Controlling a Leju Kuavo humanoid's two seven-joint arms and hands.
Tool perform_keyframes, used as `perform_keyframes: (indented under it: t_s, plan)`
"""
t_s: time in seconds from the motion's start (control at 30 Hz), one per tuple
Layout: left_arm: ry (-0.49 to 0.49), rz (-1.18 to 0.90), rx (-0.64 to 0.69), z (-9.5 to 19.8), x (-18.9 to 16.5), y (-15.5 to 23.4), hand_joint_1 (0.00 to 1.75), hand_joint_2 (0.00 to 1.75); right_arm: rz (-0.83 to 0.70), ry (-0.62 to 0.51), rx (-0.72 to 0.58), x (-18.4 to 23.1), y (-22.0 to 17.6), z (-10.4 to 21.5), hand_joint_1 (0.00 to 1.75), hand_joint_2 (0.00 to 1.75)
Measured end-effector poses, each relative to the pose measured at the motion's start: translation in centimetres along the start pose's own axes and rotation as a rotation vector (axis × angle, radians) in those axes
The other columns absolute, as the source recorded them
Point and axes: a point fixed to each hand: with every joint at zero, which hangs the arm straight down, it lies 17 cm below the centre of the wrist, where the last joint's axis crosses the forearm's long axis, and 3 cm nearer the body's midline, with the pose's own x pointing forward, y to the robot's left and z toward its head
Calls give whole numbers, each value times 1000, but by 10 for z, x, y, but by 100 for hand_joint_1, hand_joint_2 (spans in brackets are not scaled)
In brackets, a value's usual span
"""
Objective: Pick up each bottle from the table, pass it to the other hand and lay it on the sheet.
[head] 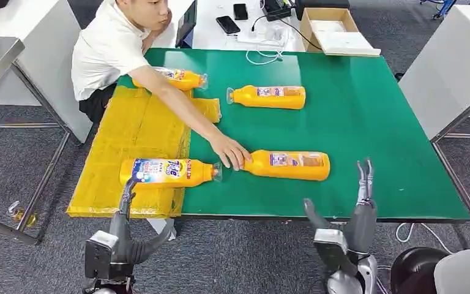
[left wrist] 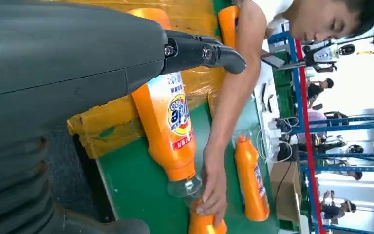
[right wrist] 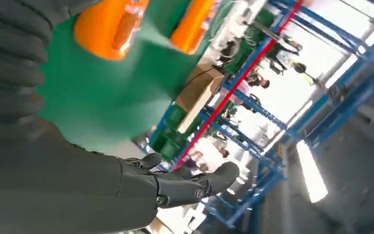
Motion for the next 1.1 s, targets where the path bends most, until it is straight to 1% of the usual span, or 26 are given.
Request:
perform_keyframes:
  t_s: [0.03,0.07,0.17,0.23,0.53,0.63,0.77,0.9,0.97,1.1]
  plan:
    - [-2,1,0,0,1,-1,0,0,29,-4,17,-3,1,0,0,175]
    - [-5,4,-2,0,2,-2,0,175,56,-2,33,-6,3,1,0,175]
    - [-2,0,-1,0,3,-5,0,175,202,8,108,-24,11,2,0,175]
    - [-5,-3,-9,-1,4,-9,0,175,255,9,143,-36,14,1,0,175]
    - [-10,-1,-19,-2,6,-15,0,175,303,23,195,-57,19,3,0,175]
    - [-1,4,-29,-3,5,-18,0,175,347,30,221,-65,21,2,0,175]
    - [-6,10,-76,-8,7,-30,0,175,447,54,292,-97,28,-8,0,175]
    - [0,25,-128,-10,7,-41,0,175,510,135,359,-142,30,-13,0,175]
    - [0,26,-142,-11,8,-44,0,175,529,172,395,-160,33,-11,0,175]
    - [-7,2,-171,-14,8,-51,0,175,573,229,459,-184,40,-12,0,175]
